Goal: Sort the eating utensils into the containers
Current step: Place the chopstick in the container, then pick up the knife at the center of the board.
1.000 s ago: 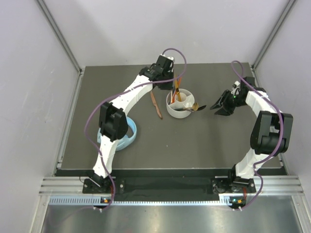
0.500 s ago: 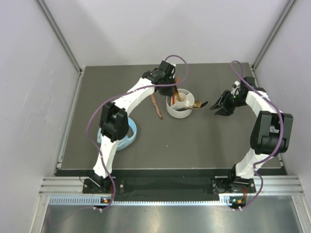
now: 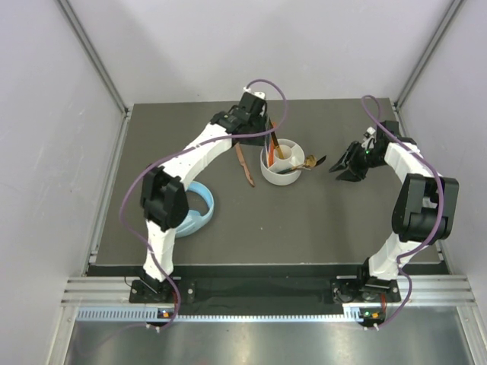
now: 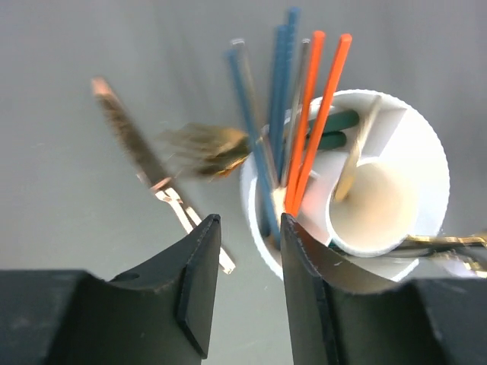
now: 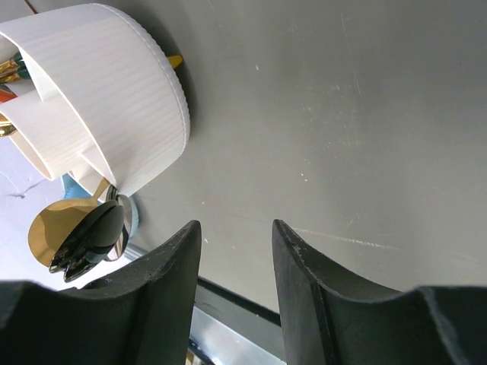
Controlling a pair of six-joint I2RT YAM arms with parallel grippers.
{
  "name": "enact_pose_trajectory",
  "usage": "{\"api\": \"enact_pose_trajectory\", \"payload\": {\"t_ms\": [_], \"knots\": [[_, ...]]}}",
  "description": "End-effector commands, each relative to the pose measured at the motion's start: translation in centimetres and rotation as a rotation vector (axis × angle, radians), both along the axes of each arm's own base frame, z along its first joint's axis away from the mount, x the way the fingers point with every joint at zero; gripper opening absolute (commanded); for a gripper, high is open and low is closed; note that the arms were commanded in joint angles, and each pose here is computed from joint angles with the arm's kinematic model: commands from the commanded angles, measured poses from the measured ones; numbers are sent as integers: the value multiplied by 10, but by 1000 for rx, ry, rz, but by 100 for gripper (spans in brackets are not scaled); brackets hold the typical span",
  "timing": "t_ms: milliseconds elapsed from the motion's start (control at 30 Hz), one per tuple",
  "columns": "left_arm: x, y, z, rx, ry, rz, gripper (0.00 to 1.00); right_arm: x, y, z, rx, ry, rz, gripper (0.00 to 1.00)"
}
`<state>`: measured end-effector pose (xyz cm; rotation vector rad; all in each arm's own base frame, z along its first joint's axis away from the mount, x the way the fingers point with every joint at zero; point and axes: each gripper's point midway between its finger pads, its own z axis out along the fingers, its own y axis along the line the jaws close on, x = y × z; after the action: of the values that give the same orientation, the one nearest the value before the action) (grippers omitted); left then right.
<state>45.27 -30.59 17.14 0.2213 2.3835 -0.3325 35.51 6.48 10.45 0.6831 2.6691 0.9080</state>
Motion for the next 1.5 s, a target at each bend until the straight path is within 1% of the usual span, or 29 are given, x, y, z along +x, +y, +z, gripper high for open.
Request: {"api": "enact_pose_trajectory", "payload": {"t_ms": [0,33,67,133,233,300,333,367,400,433,467,500,533,567,633,733,867,1000,1033,1067,1100,1133,1167,1267,1333,1467], "knots": [[8,35,95,-117,-228,152,43,-2,3,15,-12,-62,26,43],[4,45,101,-125,-230,187,43,-3,3,15,-12,-62,27,43],[1,52,91,-134,-190,227,43,-2,3,15,-13,-65,29,43],[-5,74,75,-99,-134,296,43,-2,3,16,-14,-70,32,43],[-14,85,35,-91,-11,357,45,-2,3,17,-12,-73,39,43],[-13,90,13,-142,82,438,46,-3,3,17,-12,-75,43,43],[-12,87,-9,-147,145,446,46,-4,3,17,-12,-72,44,43],[-13,77,-18,-195,201,439,46,-4,3,18,-15,-75,46,43],[-11,73,-26,-208,234,427,46,-4,3,19,-15,-78,49,43],[-8,67,-51,-188,281,420,46,-4,3,18,-15,-76,50,43],[-7,60,-52,-196,319,409,46,-4,3,18,-15,-76,51,43],[-8,60,-82,-158,390,428,47,-5,3,18,-17,-76,55,43],[-8,60,-92,-140,420,441,47,-4,3,19,-17,-80,53,43],[-14,54,-93,-152,483,437,47,-5,3,19,-17,-81,55,43],[-17,49,-114,-138,536,442,47,-6,3,21,-20,-85,56,43],[-16,48,-117,-151,518,450,47,-9,3,20,-23,-84,57,43],[-15,57,-118,-118,497,469,48,-14,2,14,-17,-69,53,43],[-20,59,-124,-96,527,482,47,-15,1,12,-14,-65,50,43],[-24,60,-125,-82,543,484,46,-14,1,12,-10,-67,50,43],[-19,65,-122,-59,523,502,46,-14,1,12,-9,-68,51,43],[-21,68,-126,-33,534,508,45,-12,0,14,-7,-68,47,43],[-23,70,-118,-3,537,508,43,-11,1,14,-4,-70,48,43],[-23,75,-118,39,524,520,43,-11,0,15,-5,-73,46,43],[-25,79,-120,93,530,528,43,-9,-1,17,1,-83,39,43],[-27,76,-126,81,546,540,42,-10,-1,16,5,-85,37,43],[-27,61,-132,-2,563,539,42,-15,-3,12,6,-77,31,43]]}}
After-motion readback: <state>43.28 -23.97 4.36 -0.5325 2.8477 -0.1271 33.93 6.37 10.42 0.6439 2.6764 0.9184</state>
